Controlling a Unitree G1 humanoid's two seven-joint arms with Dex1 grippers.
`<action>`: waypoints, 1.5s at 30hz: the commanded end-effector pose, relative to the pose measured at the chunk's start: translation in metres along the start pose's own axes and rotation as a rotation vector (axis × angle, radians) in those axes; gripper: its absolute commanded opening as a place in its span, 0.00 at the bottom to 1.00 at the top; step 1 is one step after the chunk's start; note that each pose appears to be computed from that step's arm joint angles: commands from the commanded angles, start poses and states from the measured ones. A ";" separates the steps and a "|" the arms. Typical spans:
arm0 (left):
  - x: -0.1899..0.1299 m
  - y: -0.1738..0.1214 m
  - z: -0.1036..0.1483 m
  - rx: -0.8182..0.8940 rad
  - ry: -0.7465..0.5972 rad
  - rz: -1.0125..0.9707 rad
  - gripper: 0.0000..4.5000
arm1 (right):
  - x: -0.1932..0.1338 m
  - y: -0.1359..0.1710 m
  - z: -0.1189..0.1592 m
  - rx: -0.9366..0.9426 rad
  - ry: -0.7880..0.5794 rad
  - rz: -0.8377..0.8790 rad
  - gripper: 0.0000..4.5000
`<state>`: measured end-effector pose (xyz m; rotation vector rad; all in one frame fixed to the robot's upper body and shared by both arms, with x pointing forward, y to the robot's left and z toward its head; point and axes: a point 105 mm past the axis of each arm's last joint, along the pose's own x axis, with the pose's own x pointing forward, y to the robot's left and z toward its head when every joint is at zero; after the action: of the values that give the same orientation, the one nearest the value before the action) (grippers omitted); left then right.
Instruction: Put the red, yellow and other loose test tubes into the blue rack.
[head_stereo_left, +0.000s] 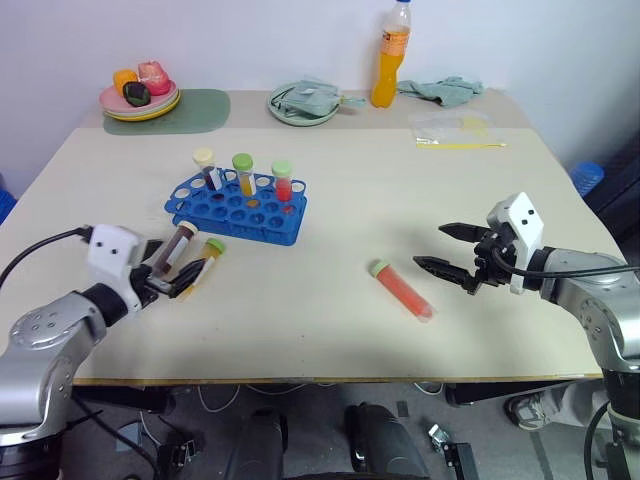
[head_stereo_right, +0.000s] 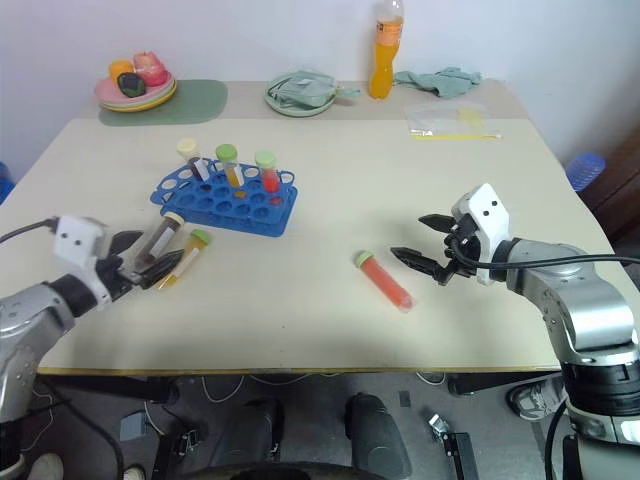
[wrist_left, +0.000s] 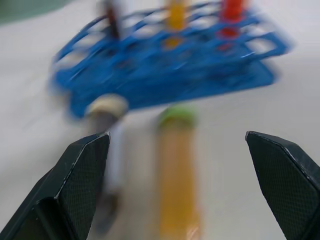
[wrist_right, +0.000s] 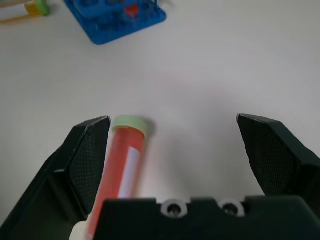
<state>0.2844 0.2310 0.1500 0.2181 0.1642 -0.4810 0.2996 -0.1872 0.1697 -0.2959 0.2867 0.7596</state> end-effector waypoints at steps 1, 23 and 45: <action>0.006 -0.036 0.010 0.082 -0.036 -0.195 0.99 | -0.001 0.033 0.015 -0.029 0.094 0.069 1.00; 0.016 -0.089 0.002 0.085 -0.072 -0.438 0.99 | 0.053 0.037 0.009 0.133 0.656 0.003 1.00; 0.014 -0.089 -0.003 0.074 -0.074 -0.393 1.00 | 0.071 0.070 0.027 0.130 0.561 0.043 0.26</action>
<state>0.2539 0.1488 0.1183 0.2181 0.1707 -0.8914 0.3009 -0.0948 0.1410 -0.3876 0.9894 0.6517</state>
